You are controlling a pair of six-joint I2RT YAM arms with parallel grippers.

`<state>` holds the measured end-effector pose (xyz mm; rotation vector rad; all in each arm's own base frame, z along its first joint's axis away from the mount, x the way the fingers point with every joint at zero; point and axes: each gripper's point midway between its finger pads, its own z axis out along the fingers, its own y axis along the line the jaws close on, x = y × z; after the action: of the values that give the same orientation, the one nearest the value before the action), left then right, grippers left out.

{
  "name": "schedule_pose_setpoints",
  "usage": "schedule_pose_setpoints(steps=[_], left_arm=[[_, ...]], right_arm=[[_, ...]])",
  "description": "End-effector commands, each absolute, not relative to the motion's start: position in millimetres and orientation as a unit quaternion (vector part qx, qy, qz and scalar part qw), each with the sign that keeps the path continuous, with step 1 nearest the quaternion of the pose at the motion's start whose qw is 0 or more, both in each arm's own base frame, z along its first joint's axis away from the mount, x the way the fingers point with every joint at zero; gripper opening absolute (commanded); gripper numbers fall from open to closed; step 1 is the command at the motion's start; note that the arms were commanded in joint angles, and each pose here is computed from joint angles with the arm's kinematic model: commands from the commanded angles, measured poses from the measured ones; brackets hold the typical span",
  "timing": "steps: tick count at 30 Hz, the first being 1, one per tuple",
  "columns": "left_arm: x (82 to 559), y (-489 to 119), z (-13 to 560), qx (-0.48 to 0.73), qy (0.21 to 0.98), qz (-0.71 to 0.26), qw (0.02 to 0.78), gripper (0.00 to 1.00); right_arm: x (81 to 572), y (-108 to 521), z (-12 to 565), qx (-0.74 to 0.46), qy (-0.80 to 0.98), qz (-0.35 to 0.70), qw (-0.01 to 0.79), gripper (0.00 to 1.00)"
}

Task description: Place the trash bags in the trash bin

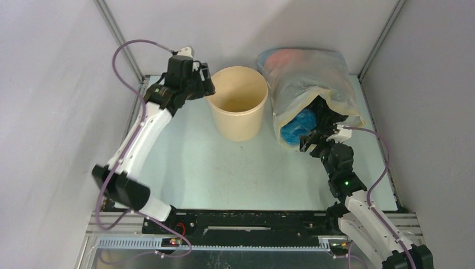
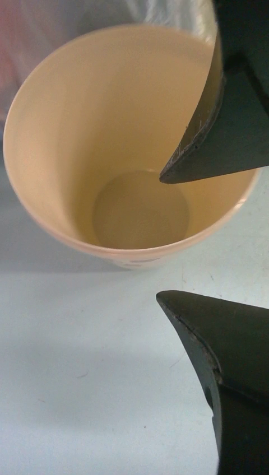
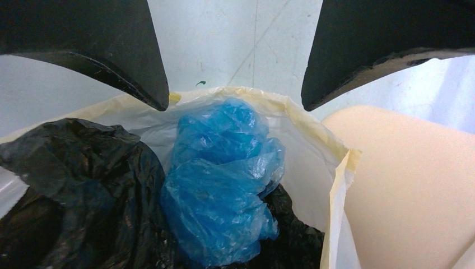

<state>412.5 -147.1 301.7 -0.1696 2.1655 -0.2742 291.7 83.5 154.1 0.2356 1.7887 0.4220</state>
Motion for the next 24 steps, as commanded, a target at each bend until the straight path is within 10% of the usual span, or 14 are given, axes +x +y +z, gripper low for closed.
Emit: schedule_pose_setpoints(steps=[1,24], left_arm=[[364.3,-164.8,357.0,-0.036,0.828,-0.2,0.522,0.8],[270.4,-169.2,283.5,-0.007,0.72,-0.329,0.61,0.77]], right_arm=[[296.1,75.5,176.0,0.126,0.752,0.176,0.623,0.89],[333.6,77.2,192.7,0.36,0.69,0.28,0.562,0.76]])
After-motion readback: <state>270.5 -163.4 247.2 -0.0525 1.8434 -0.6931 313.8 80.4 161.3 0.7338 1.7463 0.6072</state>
